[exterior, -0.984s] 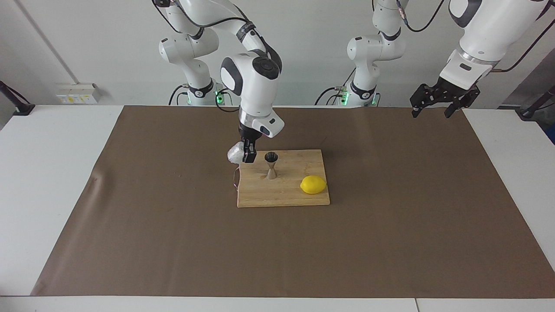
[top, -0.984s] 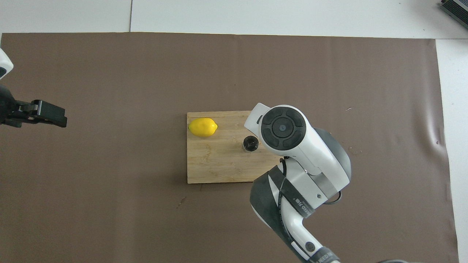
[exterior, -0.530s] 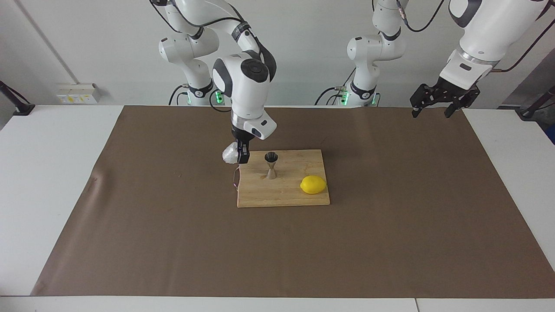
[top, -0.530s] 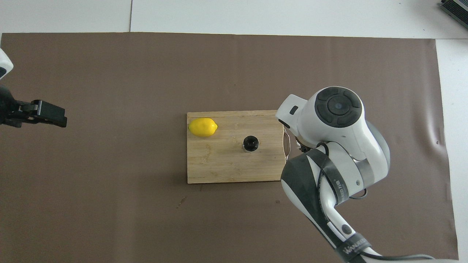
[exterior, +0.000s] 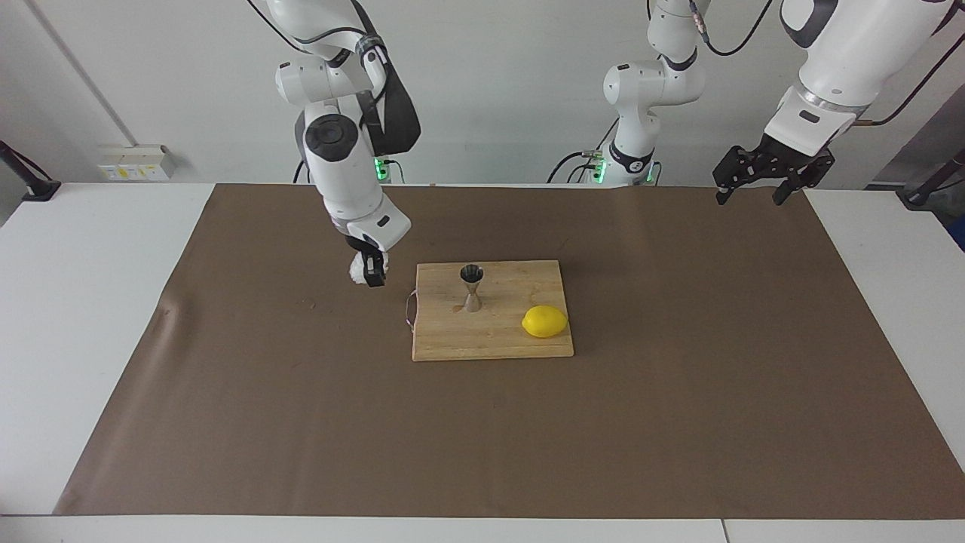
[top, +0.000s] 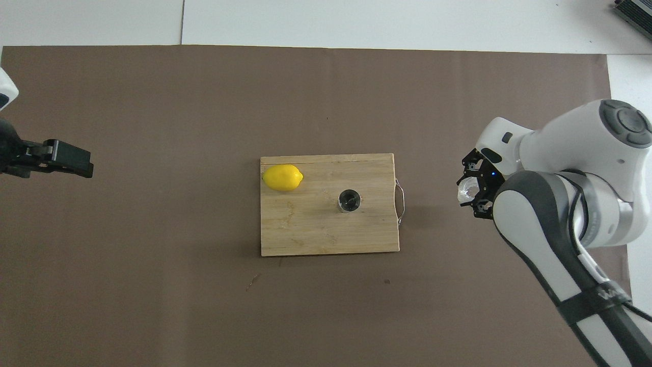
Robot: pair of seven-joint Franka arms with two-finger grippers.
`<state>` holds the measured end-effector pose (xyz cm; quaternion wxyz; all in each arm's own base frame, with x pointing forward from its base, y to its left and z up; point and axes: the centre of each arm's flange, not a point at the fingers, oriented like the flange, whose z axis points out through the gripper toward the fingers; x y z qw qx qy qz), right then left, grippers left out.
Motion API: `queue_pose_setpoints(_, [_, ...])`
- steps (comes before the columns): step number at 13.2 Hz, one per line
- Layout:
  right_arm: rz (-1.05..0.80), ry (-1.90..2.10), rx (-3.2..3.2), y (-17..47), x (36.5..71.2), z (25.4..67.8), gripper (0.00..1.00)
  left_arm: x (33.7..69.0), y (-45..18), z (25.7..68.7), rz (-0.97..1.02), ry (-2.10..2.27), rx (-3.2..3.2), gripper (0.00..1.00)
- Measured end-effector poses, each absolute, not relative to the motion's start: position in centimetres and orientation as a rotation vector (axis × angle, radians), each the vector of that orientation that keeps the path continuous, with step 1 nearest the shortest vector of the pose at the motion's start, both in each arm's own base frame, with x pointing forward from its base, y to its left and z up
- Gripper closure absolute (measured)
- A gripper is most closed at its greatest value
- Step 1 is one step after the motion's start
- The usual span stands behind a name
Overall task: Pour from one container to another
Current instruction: 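Raise the white cup with the right gripper away from the metal cup, then carry the white cup with the right gripper beside the board and lower it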
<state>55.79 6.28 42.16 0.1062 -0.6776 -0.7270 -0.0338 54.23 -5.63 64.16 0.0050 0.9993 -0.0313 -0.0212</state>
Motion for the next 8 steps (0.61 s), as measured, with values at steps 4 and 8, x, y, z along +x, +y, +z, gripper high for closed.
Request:
queue_pose_setpoints(4, [-0.113,-2.073,-2.031,2.4,55.5,41.2,0.54,54.2,-5.6,64.2,-0.066,-0.098,3.129,0.0])
queue_pose_setpoints(8, [-0.124,-2.039,-2.048,1.5,55.1,41.1,0.54,54.2,-5.6,64.2,-0.066,-0.098,3.129,0.0])
